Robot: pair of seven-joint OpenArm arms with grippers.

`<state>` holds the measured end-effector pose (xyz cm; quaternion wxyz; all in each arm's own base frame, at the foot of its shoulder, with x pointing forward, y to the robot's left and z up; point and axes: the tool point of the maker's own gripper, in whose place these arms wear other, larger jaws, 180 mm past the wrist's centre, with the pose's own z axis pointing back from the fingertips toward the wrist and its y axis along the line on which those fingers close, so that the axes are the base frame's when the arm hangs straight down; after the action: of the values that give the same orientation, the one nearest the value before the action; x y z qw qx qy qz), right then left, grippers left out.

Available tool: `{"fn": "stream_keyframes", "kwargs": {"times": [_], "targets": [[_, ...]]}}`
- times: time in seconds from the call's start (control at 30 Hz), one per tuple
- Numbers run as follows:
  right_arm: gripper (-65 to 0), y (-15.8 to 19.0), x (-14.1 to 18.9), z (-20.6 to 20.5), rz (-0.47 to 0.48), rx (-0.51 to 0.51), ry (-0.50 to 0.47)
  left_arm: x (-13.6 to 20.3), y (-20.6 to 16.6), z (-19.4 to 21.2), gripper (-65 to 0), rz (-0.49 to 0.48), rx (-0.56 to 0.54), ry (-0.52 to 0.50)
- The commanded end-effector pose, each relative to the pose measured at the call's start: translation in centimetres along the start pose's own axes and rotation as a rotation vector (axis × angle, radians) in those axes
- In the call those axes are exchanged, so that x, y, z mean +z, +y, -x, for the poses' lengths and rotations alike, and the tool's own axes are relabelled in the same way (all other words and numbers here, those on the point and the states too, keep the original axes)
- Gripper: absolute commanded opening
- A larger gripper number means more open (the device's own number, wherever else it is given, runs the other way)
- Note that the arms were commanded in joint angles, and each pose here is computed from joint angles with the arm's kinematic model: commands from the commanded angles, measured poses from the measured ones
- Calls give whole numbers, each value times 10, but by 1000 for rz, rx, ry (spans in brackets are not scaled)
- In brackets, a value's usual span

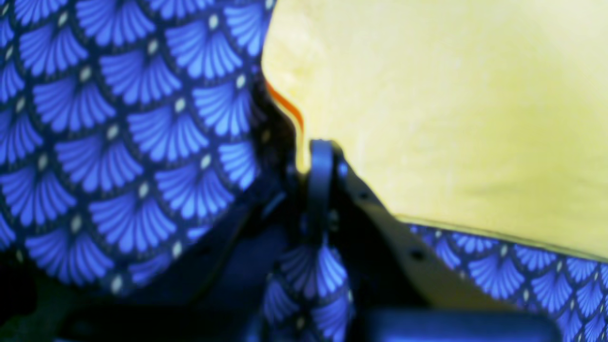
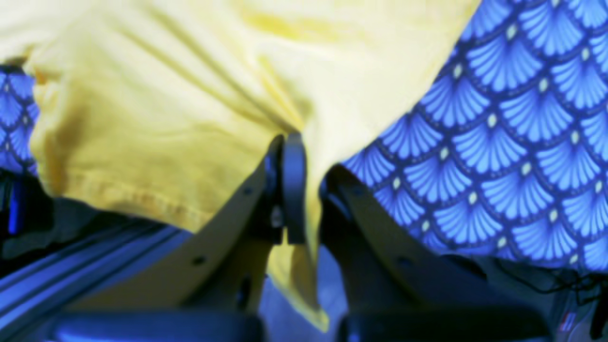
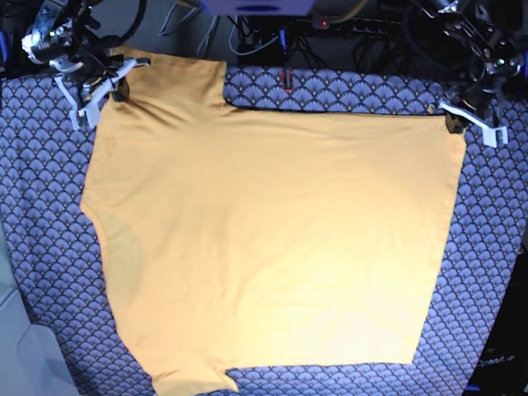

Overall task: Fold the T-shirt properly
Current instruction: 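Lift both held corners and fold the shirt edge over toward the hem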

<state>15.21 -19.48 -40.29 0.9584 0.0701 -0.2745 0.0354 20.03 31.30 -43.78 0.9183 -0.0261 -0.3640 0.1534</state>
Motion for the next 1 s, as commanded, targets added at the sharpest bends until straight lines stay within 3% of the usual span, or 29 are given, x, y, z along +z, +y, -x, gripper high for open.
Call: {"fn": "stream_keyframes", "kwargs": {"times": [0.0,0.47,0.8,0.97], "targets": [[-650,-3,5,-1,12,12,-12,7,14,32,-650,-55,-26,138],[-650,-2,12,7,11,4,-49,21,22,62,-650,-68,-37,206],[-650,-9,17,17,33,-9,-28,35,30,63,-650,-101,-50,198],[-650,-8,22,2,44,13,-82,36,29,61,-650,-101,-53,192]]}}
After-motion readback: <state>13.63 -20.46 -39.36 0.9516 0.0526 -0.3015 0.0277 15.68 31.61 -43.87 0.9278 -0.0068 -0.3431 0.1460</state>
